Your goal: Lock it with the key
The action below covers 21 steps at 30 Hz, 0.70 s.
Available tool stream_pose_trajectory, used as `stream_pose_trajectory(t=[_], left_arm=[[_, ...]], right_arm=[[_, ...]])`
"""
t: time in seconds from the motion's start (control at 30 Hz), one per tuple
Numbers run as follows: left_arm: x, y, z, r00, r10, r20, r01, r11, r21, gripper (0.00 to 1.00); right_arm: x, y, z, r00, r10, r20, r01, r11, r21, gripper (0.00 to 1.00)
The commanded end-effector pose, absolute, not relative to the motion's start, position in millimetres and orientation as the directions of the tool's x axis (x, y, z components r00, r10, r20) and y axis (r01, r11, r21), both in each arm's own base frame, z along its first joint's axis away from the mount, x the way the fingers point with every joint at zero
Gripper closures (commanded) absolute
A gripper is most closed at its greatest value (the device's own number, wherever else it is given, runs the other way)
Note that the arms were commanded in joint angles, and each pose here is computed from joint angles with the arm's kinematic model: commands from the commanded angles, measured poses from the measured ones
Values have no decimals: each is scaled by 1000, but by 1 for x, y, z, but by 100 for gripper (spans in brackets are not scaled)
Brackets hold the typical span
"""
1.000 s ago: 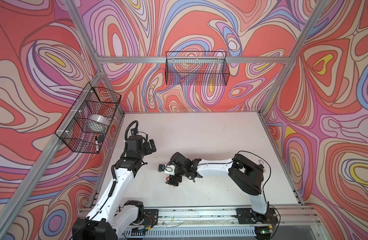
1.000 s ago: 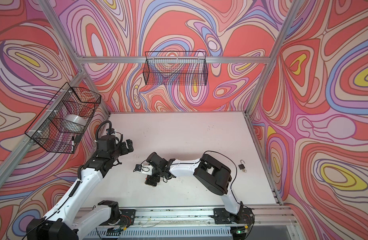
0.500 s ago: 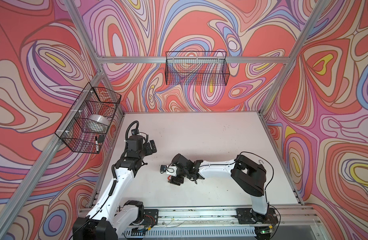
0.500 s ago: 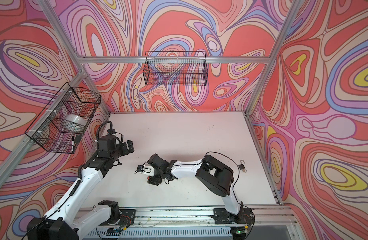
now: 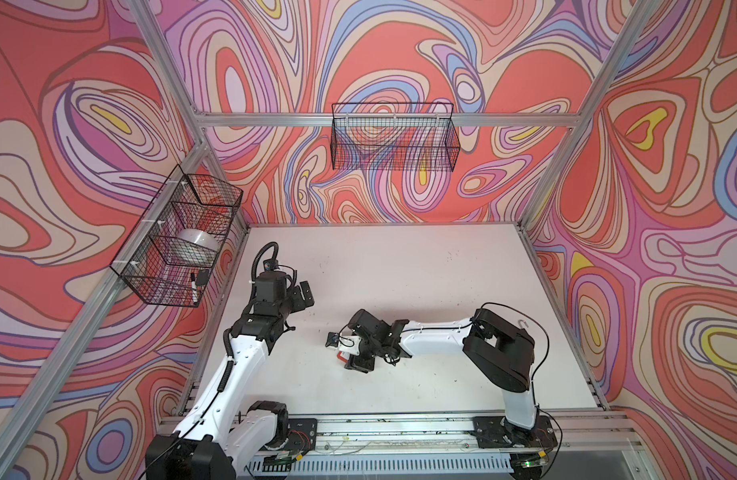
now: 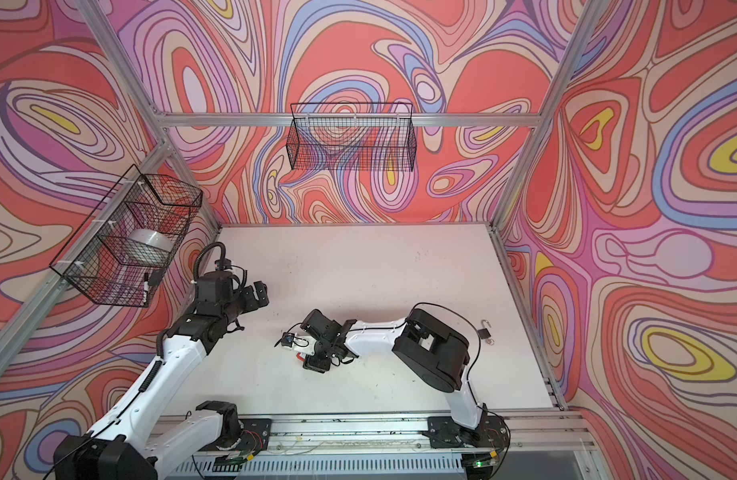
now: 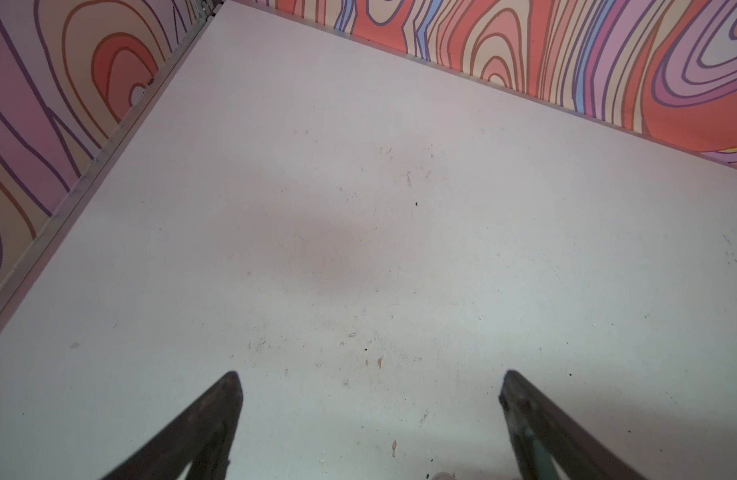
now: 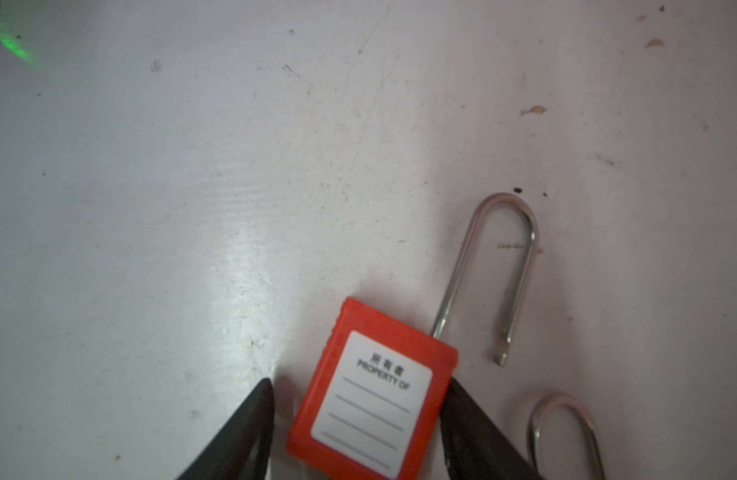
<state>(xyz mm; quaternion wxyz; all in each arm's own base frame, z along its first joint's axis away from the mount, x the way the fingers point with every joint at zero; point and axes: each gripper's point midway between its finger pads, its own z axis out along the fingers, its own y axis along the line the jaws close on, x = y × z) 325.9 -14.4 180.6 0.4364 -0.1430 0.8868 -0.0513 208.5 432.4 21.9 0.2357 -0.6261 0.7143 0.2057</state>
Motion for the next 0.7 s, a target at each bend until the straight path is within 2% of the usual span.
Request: stream_pose_trajectory(t=[0.0, 0.27, 0.5, 0.67], left_arm=[[320, -17, 178, -599, -329, -730, -222, 944, -243, 3], [300, -32, 156, -651, -423, -630, -246, 903, -353, 8], [278, -43, 139, -692, -488, -533, -277, 860, -428, 12], [263, -49, 131, -708, -523, -475, -298, 830, -471, 14]], right_arm=[[211, 423, 26, -139, -793, -594, -989, 144, 38, 42], [209, 427, 19, -136, -794, -592, -991, 117, 71, 54], [206, 430, 18, -120, -787, -605, -993, 91, 79, 56], [214, 432, 20, -145, -771, -620, -989, 116, 87, 67]])
